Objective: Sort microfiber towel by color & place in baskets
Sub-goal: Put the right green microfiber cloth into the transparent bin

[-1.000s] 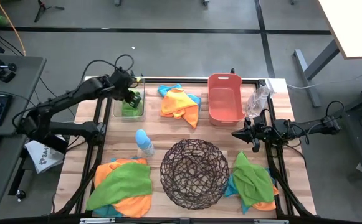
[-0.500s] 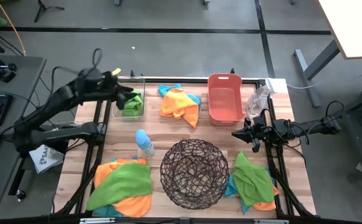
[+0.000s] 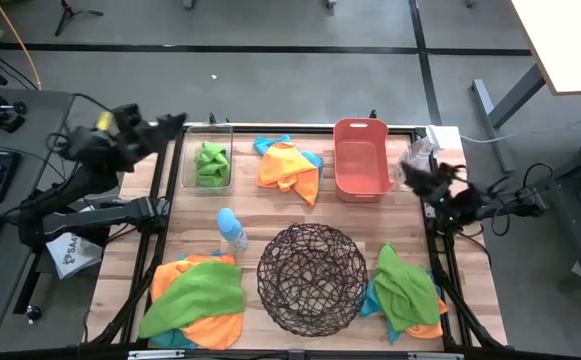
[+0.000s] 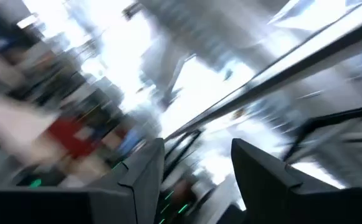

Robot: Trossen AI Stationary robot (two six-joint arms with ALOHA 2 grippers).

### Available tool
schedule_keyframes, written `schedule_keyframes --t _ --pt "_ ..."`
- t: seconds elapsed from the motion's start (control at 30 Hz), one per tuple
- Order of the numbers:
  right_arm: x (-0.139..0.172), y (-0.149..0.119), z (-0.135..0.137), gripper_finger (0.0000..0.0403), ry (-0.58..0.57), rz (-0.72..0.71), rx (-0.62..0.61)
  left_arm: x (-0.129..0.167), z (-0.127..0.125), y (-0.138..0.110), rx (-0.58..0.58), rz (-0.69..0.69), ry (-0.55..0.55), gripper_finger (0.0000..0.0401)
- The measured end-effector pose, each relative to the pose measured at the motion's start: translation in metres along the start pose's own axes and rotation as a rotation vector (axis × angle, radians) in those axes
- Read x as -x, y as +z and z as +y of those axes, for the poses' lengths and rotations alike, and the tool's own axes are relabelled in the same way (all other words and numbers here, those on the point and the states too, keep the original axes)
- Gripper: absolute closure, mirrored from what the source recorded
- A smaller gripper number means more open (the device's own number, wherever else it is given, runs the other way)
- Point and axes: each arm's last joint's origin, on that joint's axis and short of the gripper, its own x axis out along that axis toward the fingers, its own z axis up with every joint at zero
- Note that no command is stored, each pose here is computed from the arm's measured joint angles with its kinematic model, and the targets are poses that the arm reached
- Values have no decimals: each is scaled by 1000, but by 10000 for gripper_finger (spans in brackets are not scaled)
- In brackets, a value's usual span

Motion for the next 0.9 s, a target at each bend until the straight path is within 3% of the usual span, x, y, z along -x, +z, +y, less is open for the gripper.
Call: schedule_keyframes --t 0.07,0.13,0.2,0.27,0.4,0.57,0.73,0.9 --pt "0 5 4 402 27 -52 23 -1 -5 2 -6 -29 -53 225" --pt "-2 10 12 402 142 -37 -86 -3 -4 1 -24 -37 -49 225" --pt "-9 11 26 402 268 88 -143 -3 -3 1 -42 -48 -24 225" --pt "-19 4 40 398 268 283 -142 -4 -1 0 -54 -51 2 225" --pt "-35 -14 58 372 -33 792 -54 -8 3 -3 -54 -36 19 225" --pt "-39 -11 88 303 -386 1333 45 -9 8 -8 -53 26 42 225" --pt "-39 -24 106 233 -644 1639 87 -5 9 -10 -66 84 56 225" --pt "-22 -67 94 188 -864 1855 127 -1 9 -12 -45 126 82 225"
